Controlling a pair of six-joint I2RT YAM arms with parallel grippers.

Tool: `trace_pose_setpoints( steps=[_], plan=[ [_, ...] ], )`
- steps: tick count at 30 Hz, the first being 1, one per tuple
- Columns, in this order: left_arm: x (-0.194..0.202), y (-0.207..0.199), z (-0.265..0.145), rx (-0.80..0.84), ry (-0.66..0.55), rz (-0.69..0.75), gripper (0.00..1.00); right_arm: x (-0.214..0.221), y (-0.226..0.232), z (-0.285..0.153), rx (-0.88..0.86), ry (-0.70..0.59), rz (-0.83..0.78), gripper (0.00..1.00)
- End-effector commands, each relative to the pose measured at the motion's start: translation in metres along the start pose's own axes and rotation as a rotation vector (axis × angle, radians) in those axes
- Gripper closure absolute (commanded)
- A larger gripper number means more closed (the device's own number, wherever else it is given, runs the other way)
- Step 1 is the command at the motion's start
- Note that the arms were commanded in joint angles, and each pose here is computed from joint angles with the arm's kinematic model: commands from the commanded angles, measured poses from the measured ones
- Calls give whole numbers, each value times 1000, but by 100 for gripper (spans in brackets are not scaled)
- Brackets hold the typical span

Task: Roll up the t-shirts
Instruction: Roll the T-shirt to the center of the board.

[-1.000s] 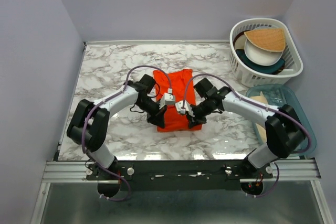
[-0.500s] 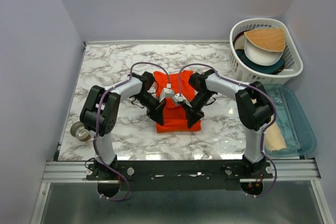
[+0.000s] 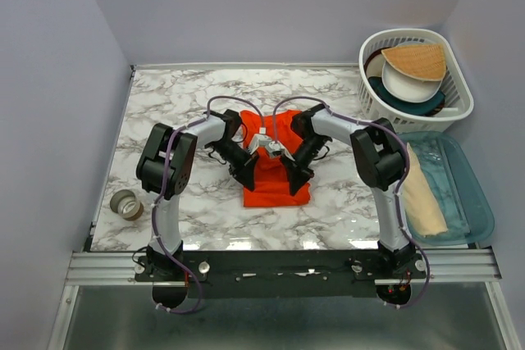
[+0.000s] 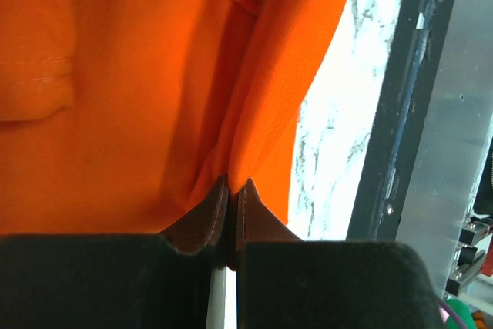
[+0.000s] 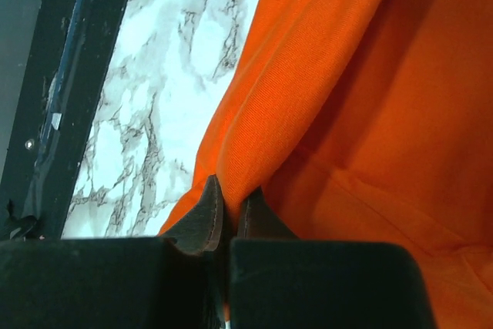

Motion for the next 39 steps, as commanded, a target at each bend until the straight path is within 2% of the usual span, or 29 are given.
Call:
trace_pose_setpoints(
  steps=[1,5,7,10,13,17,20,21,23,24,25,27,30,32,36,39],
  plan=[
    [6,8,-1,-76,99,18,98,16,15,-6,-110,76,301,96],
    [2,15,-10,-149,43,9,88,19,9,-5,-108,91,344,95],
    [0,12,-20,-205,7,24,77,19,5,-4,-110,96,372,95],
    [4,6,-40,-295,-60,28,67,22,-3,-3,-113,107,420,94],
    [16,-9,-55,-338,-109,61,62,24,-10,-1,-109,121,470,93],
    [41,-33,-53,-343,-137,121,58,26,-15,0,-107,136,517,93],
    [49,-48,-53,-381,-204,173,55,29,-21,2,-102,153,565,92],
    [51,-52,-52,-384,-225,200,53,30,-22,2,-100,157,583,92],
    [45,-68,-53,-434,-295,348,49,29,-23,2,-97,158,590,91],
    [53,-70,-45,-445,-288,383,44,30,-24,3,-97,165,597,91],
    [52,-82,-47,-491,-318,467,41,31,-24,3,-94,166,599,91],
    [53,-88,-27,-558,-302,632,35,30,-25,3,-86,172,615,91],
    [53,-101,-9,-635,-350,831,29,30,-28,5,-83,181,629,91],
    [49,-105,-5,-670,-377,911,28,31,-30,7,-92,185,639,91],
    [52,-99,14,-734,-350,998,27,31,-30,7,-90,193,645,91],
    [51,-90,23,-732,-277,1013,27,32,-31,7,-90,197,648,91]
  ],
)
Point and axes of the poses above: each gripper's point midway between its finger pads, its own z axis out along the fingers, its own y axis along the line the jaws close on, x = y × z, the point moved 10 cm from there along -z, back along the fingers, and after that the axes turned 5 degrees about -z, right-handed, at the moved point
